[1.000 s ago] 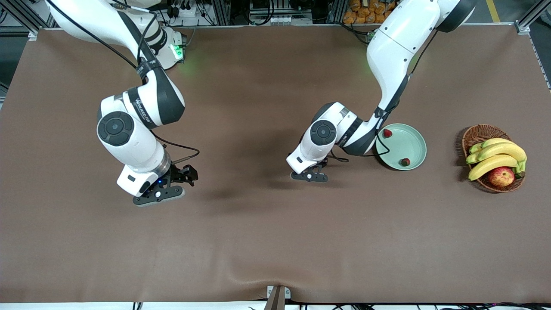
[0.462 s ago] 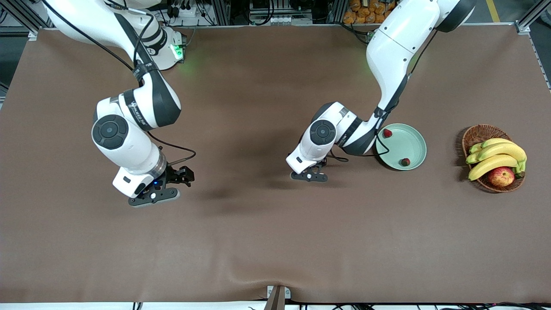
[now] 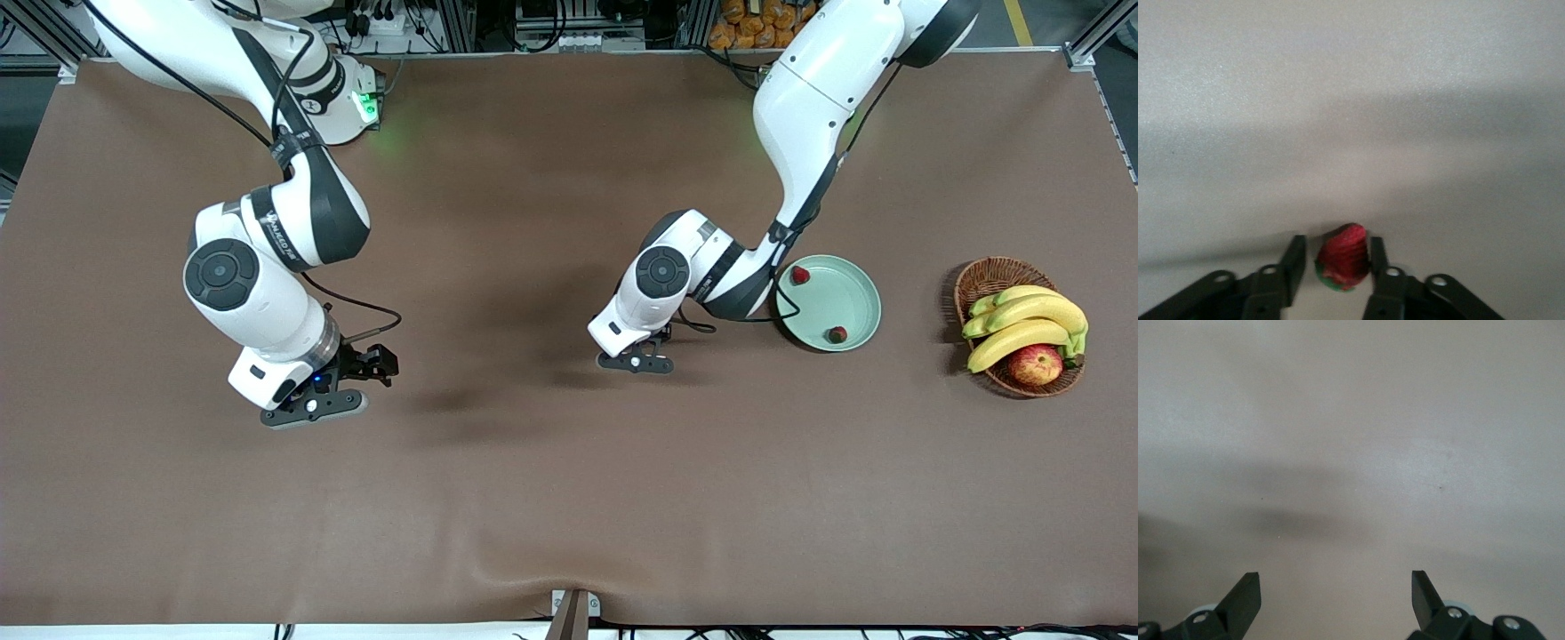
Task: Collect all strawberries into plate
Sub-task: 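Place the strawberry on the plate while the right gripper retracts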
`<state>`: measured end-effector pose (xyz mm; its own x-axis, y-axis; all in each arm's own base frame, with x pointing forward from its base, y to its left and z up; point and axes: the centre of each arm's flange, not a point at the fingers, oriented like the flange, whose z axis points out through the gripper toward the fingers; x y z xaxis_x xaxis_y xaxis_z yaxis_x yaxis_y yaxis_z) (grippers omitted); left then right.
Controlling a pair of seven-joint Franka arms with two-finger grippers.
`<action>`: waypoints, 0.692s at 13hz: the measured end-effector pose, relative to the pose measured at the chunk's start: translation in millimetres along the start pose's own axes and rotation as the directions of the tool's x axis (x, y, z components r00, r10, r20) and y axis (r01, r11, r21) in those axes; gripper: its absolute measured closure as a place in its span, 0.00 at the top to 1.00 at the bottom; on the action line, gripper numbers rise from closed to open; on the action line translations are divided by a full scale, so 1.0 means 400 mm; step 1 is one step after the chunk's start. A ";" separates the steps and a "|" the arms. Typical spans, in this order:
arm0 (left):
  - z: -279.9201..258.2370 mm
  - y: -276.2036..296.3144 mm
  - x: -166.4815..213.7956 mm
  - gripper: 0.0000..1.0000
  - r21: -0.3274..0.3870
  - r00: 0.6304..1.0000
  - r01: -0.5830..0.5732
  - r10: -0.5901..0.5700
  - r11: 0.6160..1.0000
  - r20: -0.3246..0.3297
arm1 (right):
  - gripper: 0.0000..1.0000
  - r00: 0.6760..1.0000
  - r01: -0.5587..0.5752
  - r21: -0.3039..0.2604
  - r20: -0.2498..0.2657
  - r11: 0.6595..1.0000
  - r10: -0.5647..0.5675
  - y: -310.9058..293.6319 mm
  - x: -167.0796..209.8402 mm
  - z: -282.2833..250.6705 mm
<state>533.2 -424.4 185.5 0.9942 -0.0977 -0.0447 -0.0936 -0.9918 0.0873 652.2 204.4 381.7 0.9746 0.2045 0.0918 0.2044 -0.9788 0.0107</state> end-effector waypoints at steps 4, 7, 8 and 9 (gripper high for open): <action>-0.002 0.001 0.001 0.33 -0.001 1.000 0.000 0.000 1.000 -0.001 | 1.00 1.000 -0.002 0.000 0.000 1.000 0.002 0.002 0.000 0.000; -0.023 -0.004 0.019 0.33 -0.007 1.000 0.007 -0.008 1.000 -0.017 | 1.00 1.000 -0.003 0.000 0.000 1.000 0.003 0.006 0.000 0.000; -0.038 -0.009 0.027 0.33 -0.006 1.000 0.012 -0.012 1.000 -0.022 | 1.00 1.000 -0.003 0.000 0.001 1.000 0.003 0.006 0.000 0.001; -0.058 -0.017 0.033 0.33 0.001 1.000 0.017 -0.017 1.000 -0.021 | 1.00 1.000 -0.003 0.000 0.001 1.000 0.003 0.006 0.000 0.001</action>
<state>548.1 -417.0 207.5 0.9965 -0.0792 -0.0254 -0.0768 -0.9933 0.0860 652.8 202.1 381.4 0.9753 0.2012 0.0911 0.2011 -0.9795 0.0101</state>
